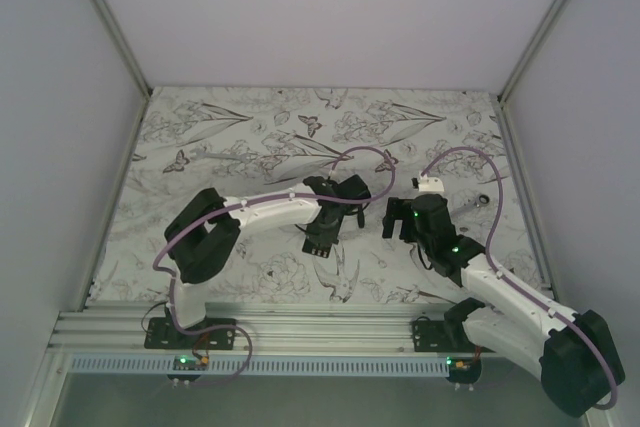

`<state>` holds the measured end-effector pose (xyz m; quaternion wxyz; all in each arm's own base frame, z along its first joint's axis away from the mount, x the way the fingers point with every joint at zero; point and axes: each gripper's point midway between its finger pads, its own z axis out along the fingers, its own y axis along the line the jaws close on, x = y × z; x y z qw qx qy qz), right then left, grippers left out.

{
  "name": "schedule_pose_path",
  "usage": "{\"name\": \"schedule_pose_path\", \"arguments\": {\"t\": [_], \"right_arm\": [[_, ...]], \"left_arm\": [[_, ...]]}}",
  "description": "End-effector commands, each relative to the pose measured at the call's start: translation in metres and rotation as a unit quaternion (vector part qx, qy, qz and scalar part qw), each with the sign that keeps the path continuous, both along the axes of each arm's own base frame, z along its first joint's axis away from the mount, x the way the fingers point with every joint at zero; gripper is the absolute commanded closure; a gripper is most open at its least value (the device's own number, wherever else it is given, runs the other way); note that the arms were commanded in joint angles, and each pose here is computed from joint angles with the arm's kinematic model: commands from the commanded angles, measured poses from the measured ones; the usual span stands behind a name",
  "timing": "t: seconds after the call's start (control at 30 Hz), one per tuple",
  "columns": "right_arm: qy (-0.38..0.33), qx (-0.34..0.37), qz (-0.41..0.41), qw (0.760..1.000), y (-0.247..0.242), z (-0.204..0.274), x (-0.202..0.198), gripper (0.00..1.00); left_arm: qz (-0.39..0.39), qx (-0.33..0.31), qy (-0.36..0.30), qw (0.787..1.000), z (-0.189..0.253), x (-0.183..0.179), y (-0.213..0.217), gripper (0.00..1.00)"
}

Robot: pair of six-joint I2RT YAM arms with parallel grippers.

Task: Snap on the fuse box
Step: Install the fuse at the fuse box base.

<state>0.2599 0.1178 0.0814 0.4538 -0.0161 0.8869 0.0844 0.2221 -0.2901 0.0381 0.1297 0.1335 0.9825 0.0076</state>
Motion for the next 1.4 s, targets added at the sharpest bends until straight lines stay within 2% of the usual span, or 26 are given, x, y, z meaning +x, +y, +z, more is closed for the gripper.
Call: {"name": "schedule_pose_path", "arguments": {"t": [0.0, 0.47, 0.77, 1.0, 1.37], "right_arm": [[-0.010, 0.008, -0.006, 1.000, 0.000, 0.008, 0.005, 0.01], [-0.008, 0.008, -0.002, 1.000, 0.002, 0.007, 0.005, 0.01], [-0.007, 0.010, 0.001, 1.000, 0.003, 0.007, 0.005, 0.00], [-0.006, 0.009, 0.003, 1.000, 0.003, 0.007, 0.005, 0.00], [-0.005, 0.007, 0.003, 1.000, 0.004, 0.005, 0.006, 0.00]], "left_arm": [[-0.010, 0.030, 0.012, 0.999, -0.008, -0.005, 0.008, 1.00], [-0.016, 0.029, 0.017, 0.999, -0.009, -0.004, 0.001, 1.00], [-0.002, 0.039, 0.064, 0.997, -0.020, -0.006, 0.003, 1.00], [-0.001, 0.020, 0.098, 0.995, -0.021, -0.005, -0.001, 1.00], [0.006, 0.032, 0.095, 0.995, -0.020, -0.002, 0.012, 1.00]]}}
